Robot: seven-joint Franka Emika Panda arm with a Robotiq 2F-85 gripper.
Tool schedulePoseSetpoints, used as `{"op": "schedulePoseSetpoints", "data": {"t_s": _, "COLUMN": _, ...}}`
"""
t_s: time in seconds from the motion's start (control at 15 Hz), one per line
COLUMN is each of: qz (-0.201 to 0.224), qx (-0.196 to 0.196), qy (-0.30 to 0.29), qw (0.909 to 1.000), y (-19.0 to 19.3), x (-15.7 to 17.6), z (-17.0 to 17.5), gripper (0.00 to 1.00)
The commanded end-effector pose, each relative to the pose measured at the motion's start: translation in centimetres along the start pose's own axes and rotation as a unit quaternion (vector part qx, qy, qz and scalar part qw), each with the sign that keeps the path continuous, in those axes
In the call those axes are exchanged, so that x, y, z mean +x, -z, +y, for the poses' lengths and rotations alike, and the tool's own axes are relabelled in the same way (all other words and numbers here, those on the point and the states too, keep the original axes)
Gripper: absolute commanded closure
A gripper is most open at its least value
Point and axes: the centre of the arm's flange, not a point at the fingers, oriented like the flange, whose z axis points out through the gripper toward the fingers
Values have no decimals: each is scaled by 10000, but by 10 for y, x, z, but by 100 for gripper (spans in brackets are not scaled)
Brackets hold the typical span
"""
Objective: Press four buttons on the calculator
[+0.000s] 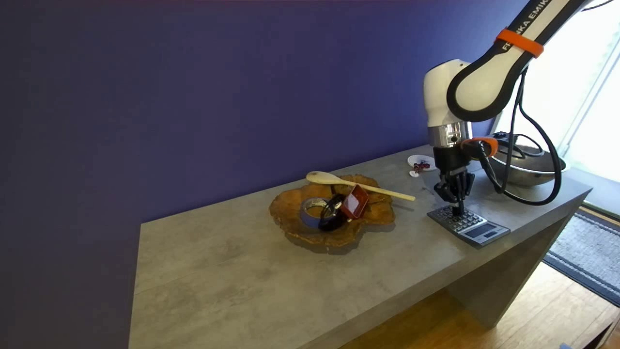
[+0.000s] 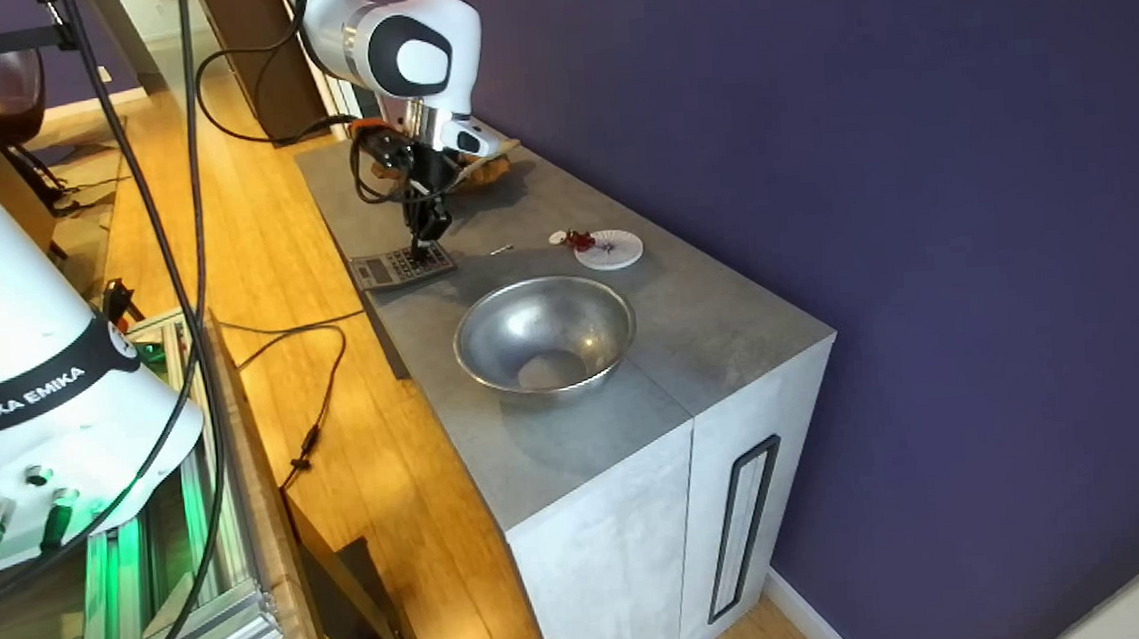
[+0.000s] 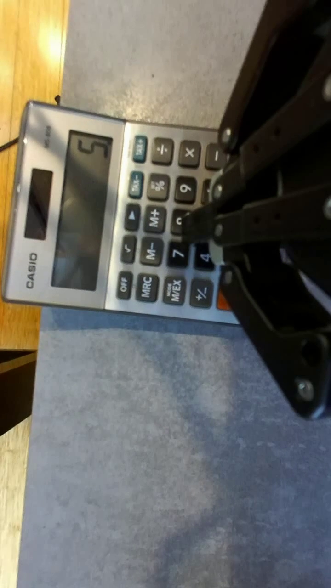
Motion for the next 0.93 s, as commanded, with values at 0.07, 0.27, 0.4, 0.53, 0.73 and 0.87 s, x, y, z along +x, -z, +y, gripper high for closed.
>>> {"op": "schedulePoseSetpoints", "data": {"t_s": 0.07, "qz": 137, "qx": 38, "qy": -39, "qw": 9999, "y": 6, "x": -13, "z": 3, "gripper": 100}}
{"op": "schedulePoseSetpoints", "data": {"t_s": 0.27, "qz": 207, "qx": 41, "qy": -26, "qw": 9998, "y": 13, "x": -18, "z": 3, "gripper": 100}}
{"op": "schedulePoseSetpoints", "data": {"t_s": 0.4, "qz": 267, "qx": 62, "qy": 4, "qw": 9996, "y": 18, "x": -21, "z": 1, "gripper": 100}}
{"op": "schedulePoseSetpoints", "data": {"t_s": 0.53, "qz": 310, "qx": 97, "qy": 34, "qw": 9995, "y": 22, "x": -23, "z": -1, "gripper": 100}}
{"op": "schedulePoseSetpoints", "data": {"t_s": 0.73, "qz": 407, "qx": 202, "qy": 98, "qw": 9989, "y": 26, "x": -26, "z": -8, "gripper": 100}}
{"op": "schedulePoseSetpoints", "data": {"t_s": 0.87, "qz": 450, "qx": 252, "qy": 150, "qw": 9986, "y": 26, "x": -27, "z": -13, "gripper": 100}}
